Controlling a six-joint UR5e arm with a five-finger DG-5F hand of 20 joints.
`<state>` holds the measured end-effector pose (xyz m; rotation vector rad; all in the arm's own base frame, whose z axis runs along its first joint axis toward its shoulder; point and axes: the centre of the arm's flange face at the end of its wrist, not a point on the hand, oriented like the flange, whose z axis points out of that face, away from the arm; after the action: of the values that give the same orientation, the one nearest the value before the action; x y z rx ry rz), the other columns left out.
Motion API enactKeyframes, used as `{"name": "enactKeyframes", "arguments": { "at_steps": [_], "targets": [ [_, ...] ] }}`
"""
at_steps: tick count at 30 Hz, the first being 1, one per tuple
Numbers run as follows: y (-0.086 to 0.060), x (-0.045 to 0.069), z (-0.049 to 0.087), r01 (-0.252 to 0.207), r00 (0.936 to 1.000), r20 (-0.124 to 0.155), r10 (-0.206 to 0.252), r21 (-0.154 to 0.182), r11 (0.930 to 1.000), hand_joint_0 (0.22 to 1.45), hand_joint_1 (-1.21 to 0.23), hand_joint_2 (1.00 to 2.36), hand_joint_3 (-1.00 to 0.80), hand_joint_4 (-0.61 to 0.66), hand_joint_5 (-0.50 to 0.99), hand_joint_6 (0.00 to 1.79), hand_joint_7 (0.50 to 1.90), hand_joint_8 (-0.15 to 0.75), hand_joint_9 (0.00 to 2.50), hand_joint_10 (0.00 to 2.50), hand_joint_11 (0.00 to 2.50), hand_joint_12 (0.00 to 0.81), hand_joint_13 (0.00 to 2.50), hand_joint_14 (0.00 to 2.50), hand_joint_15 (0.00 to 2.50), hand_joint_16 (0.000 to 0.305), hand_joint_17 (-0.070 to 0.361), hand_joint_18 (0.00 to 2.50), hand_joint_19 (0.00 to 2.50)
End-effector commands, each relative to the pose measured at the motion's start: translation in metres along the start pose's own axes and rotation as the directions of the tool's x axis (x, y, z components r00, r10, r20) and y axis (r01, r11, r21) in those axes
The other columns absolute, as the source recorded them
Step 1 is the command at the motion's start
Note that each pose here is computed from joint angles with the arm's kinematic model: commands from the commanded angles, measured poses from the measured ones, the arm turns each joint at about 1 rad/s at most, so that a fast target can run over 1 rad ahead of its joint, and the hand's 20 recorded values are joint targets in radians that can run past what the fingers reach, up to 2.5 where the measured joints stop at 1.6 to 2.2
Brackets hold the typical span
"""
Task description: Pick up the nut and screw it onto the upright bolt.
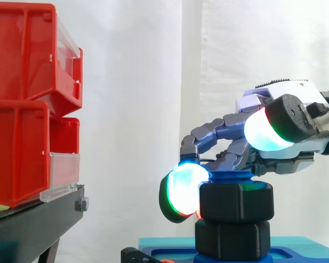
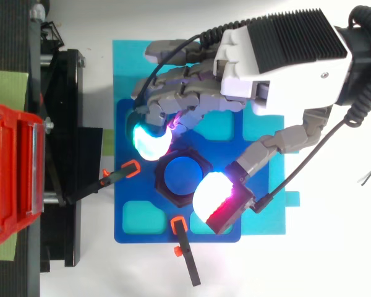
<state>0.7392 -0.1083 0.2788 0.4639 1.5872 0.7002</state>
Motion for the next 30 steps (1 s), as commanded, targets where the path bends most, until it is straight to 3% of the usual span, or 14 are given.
{"name": "enactKeyframes", "arguments": {
  "at_steps": [1,19,23,30],
  "targets": [
    [-0.0009,-0.0011,-0.0002,-0.001,1.0000,0.003,0.001,0.000,1.0000,0.47,-0.51,1.00,-0.50,0.25,0.03,0.50,1.17,0.282,0.98,0.00,0.00,0.314,0.47,0.00,0.00,0.034,0.076,0.10,0.00],
    [-0.0062,-0.0059,-0.0026,0.000,1.0000,0.008,0.000,0.003,1.0000,0.50,-0.55,1.00,-0.50,0.19,0.10,0.50,1.28,0.232,1.49,0.00,0.00,0.232,0.78,0.00,0.00,0.023,0.052,0.51,0.00],
    [-0.0072,-0.0060,-0.0036,-0.001,1.0000,0.004,0.001,0.007,1.0000,0.50,-0.59,1.00,-0.50,0.14,0.11,0.50,1.35,0.213,1.54,0.00,0.00,0.236,0.87,0.00,0.00,0.027,0.061,0.66,0.19],
    [-0.0083,-0.0068,-0.0045,0.007,1.0000,-0.001,-0.007,0.005,1.0000,0.51,-0.61,1.00,-0.50,0.10,0.11,0.50,1.43,0.200,1.58,0.00,0.00,0.235,0.91,0.00,0.00,0.029,0.065,0.76,0.25]
  ]
}}
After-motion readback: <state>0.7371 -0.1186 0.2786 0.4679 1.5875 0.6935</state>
